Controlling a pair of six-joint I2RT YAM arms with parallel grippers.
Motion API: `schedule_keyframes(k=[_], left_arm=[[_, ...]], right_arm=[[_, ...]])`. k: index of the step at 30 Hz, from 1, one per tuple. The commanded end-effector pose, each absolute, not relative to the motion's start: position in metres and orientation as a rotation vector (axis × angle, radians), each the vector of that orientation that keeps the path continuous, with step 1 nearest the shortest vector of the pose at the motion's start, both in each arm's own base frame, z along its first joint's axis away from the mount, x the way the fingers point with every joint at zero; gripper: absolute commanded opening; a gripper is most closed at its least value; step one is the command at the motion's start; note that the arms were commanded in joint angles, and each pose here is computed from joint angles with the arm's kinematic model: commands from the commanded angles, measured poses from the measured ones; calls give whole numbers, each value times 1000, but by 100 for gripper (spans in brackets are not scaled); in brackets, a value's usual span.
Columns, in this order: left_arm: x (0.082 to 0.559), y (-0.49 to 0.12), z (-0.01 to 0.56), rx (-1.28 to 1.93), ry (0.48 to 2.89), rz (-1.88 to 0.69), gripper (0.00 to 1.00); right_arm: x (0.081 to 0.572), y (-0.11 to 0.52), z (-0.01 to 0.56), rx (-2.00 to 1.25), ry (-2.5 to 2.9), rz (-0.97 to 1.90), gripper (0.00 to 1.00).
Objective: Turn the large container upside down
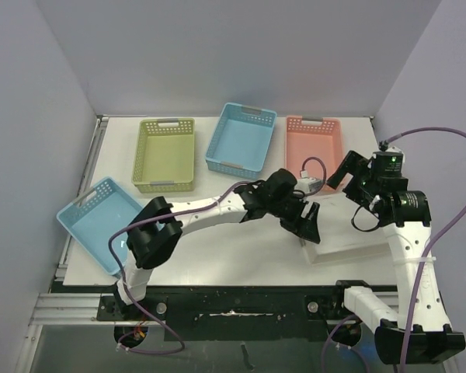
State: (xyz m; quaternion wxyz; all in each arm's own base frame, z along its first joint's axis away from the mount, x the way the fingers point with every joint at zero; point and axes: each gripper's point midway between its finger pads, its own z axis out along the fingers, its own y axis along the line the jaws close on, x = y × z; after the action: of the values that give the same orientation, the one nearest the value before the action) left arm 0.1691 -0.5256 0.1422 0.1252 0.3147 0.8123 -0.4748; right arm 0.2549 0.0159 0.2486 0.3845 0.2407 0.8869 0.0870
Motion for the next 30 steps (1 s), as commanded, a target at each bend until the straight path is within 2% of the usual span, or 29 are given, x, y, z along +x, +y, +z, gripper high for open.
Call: schedule_keyframes(k=[1,5,10,13,16,19,21,24,27,30], left_arm=[[183,-486,220,880,2152,-1589,70],[211,-415,234,676,2170,-1541,70],[268,-310,243,309,2227,-1236,70],[298,-256,246,98,2217,-1082,70],[315,-227,249,-18,2198,-996,70],[321,-223,252,-37,2185,-983,70],[322,-224,253,-30,2183,-987,70],[321,-222,251,-18,2188,-974,70],[320,-220,247,-5,2200,-960,70],[318,-219,245,7,2204,-953,70]], right_arm=[[257,12,250,593,2236,204,98],[259,32,226,507,2312,316,100],[256,119,201,268,2370,693,98],[246,169,176,163,2454,686,99],[236,200,142,97,2585,605,99],[233,187,106,175,2703,390,99],[233,156,93,284,2723,193,99],[233,112,90,449,2709,51,98],[234,85,106,537,2661,7,100],[248,99,148,439,2589,95,100]])
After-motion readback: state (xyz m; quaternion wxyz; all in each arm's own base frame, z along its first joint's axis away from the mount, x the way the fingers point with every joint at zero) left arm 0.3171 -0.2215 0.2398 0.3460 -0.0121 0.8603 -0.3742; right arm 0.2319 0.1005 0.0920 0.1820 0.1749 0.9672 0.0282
